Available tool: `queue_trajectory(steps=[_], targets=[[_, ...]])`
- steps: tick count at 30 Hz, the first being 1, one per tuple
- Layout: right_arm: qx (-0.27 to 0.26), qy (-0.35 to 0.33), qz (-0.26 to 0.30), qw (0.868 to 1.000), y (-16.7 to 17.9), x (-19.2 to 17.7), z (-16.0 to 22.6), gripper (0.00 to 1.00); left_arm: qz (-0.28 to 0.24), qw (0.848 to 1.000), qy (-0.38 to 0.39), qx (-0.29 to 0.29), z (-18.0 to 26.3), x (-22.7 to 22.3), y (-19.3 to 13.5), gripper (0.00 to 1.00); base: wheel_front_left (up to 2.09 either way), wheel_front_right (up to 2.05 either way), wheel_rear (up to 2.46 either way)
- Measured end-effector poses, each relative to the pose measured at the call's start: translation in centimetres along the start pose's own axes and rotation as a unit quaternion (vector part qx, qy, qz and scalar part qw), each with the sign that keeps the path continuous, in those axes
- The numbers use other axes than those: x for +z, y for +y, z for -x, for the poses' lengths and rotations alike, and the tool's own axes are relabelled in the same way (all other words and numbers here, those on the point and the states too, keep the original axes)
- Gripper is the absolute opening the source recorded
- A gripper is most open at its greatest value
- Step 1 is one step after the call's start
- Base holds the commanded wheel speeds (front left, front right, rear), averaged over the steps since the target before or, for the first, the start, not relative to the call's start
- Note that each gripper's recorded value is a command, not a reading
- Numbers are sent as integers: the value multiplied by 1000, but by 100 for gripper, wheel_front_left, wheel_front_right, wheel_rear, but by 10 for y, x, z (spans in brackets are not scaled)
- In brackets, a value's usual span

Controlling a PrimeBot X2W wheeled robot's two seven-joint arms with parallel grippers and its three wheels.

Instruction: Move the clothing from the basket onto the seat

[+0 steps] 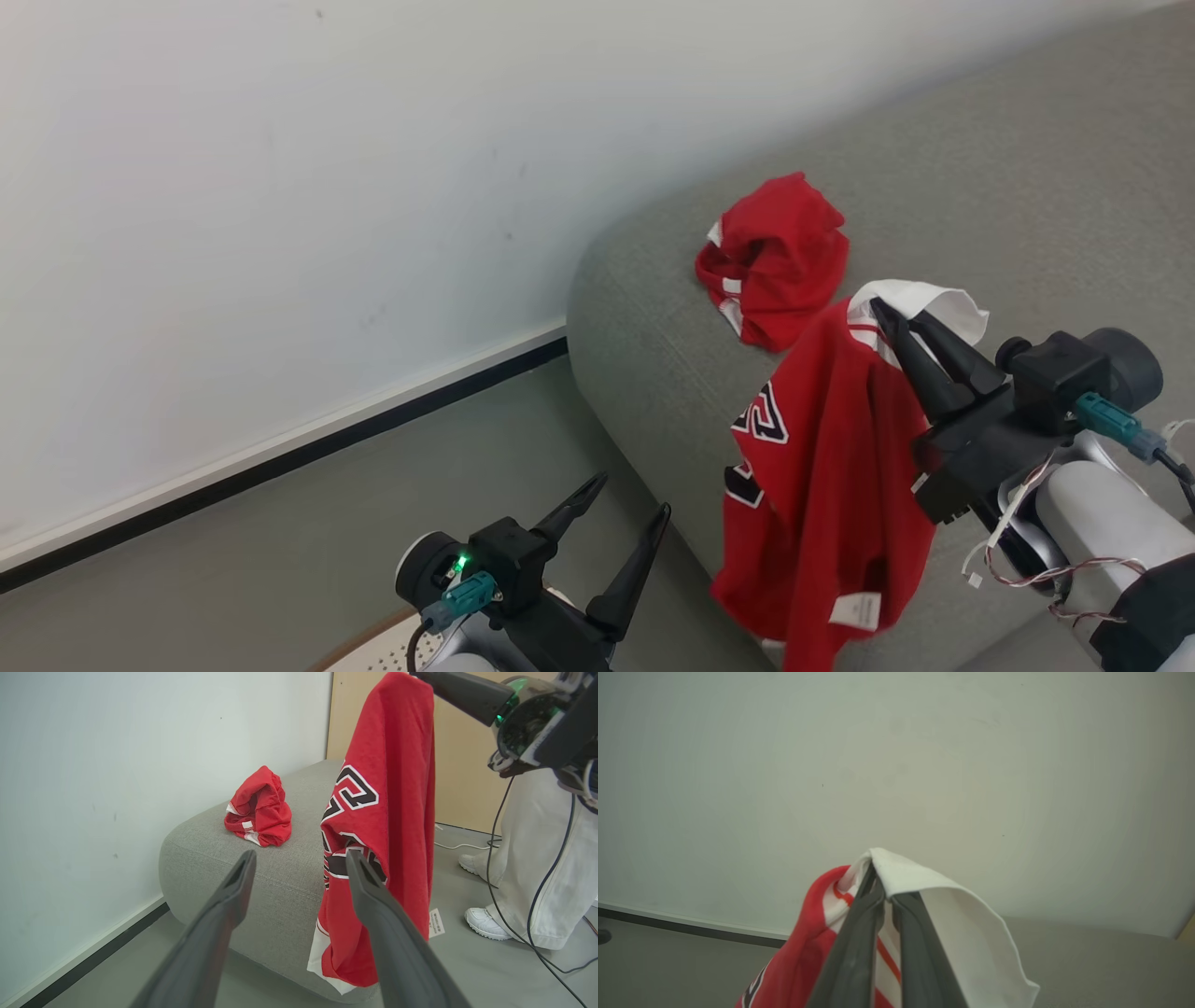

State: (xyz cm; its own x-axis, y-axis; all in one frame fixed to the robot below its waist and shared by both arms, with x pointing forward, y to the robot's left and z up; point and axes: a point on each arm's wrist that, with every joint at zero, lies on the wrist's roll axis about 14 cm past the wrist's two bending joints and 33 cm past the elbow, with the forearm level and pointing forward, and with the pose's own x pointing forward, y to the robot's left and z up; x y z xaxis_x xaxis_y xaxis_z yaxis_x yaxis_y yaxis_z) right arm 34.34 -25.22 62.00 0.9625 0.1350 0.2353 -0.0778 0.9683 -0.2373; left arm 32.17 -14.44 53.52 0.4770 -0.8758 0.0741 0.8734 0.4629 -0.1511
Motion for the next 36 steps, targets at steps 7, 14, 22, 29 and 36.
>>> queue_trajectory(steps=[7,14,22,29,36], targets=[[-26,1,20,999,-25,6,4,0,15,1000,2,-28,-11,-6,-14,100,0,0,0],[-42,-11,46,998,-53,28,-27,0,32,999,1,-23,-16,-9,-4,100,0,0,0],[-65,-39,65,995,-88,62,-84,0,14,1000,-24,-6,-30,12,33,100,0,0,0],[-100,-66,78,990,-120,92,-137,0,-4,999,-48,20,-42,32,75,100,0,0,0],[-154,-70,94,981,-163,101,-173,0,-1,998,-51,39,-49,30,109,100,0,0,0]])
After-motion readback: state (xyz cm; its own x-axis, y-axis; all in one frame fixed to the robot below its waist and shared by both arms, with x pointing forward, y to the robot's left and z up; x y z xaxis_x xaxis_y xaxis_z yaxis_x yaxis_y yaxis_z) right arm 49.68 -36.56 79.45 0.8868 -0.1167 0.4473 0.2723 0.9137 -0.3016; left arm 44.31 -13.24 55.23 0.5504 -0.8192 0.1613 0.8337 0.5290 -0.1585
